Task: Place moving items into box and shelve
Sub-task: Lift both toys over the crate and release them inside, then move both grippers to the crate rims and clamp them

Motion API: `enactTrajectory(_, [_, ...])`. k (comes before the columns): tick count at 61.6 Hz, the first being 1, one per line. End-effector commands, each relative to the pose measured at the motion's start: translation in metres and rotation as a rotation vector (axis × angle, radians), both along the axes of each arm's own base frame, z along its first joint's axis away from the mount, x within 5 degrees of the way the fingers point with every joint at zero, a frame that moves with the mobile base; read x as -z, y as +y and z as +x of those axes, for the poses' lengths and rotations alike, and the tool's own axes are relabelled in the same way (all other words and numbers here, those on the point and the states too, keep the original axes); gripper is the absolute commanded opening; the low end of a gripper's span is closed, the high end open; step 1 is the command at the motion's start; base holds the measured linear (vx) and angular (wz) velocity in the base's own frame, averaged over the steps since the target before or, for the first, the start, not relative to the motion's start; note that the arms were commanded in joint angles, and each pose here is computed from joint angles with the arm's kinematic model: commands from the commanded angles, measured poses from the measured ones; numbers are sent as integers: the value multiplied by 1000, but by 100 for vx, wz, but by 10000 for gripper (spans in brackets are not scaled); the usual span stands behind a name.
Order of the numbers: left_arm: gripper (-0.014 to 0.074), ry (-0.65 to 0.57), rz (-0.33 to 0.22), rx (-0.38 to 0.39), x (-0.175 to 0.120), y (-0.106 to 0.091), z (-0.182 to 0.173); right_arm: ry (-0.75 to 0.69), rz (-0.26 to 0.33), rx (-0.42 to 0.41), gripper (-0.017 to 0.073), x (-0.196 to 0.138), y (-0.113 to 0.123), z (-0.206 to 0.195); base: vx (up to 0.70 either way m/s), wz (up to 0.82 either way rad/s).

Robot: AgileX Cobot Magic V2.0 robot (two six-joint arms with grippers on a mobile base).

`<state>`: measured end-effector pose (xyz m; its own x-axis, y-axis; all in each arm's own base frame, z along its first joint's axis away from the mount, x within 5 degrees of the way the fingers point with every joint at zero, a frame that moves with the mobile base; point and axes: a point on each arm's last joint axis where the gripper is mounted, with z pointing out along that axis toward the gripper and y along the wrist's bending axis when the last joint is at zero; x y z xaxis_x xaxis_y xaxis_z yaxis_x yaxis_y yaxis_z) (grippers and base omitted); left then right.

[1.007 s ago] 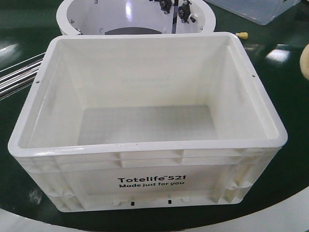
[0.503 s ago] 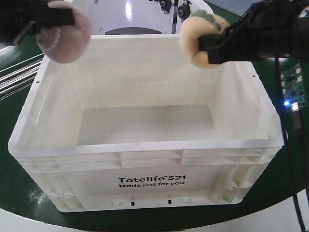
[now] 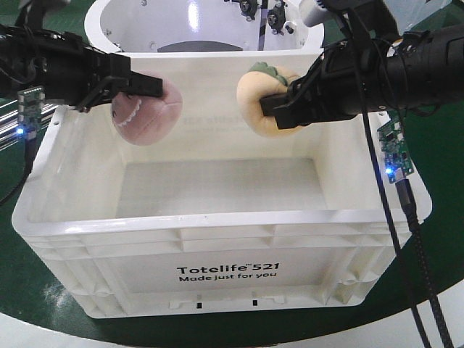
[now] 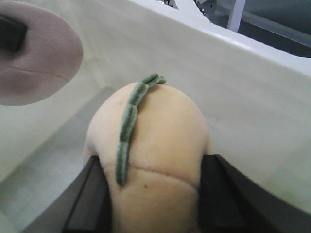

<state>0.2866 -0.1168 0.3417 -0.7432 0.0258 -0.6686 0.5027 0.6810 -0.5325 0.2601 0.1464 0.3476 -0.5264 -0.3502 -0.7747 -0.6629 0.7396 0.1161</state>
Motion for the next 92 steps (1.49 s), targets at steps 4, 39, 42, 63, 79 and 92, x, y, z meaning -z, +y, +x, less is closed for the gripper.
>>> enactTrajectory(4, [524, -46, -57, -19, -16, -3, 1, -69, 68, 31, 643, -20, 0, 0, 0, 0])
enactTrajectory(39, [559, -276, -53, -250, -53, 27, -3, -276, -2, 254, 650, -57, -38, -16, 0, 0])
enactTrajectory(42, [559, -327, -38, -278, -64, 36, -12, -271, -13, 314, 646, -60, -49, -17, 0, 0])
enactTrajectory(63, [559, -147, 186, -370, -48, 63, -41, -25, -54, 380, 587, -36, -86, -18, 0, 0])
enactTrajectory(79, [559, 20, 149, -329, -16, 57, -48, 108, 19, 417, 587, 22, -82, -21, 0, 0])
enactTrajectory(92, [559, 79, 172, -271, -7, 55, -49, 121, 50, 423, 587, 23, -80, -19, 0, 0])
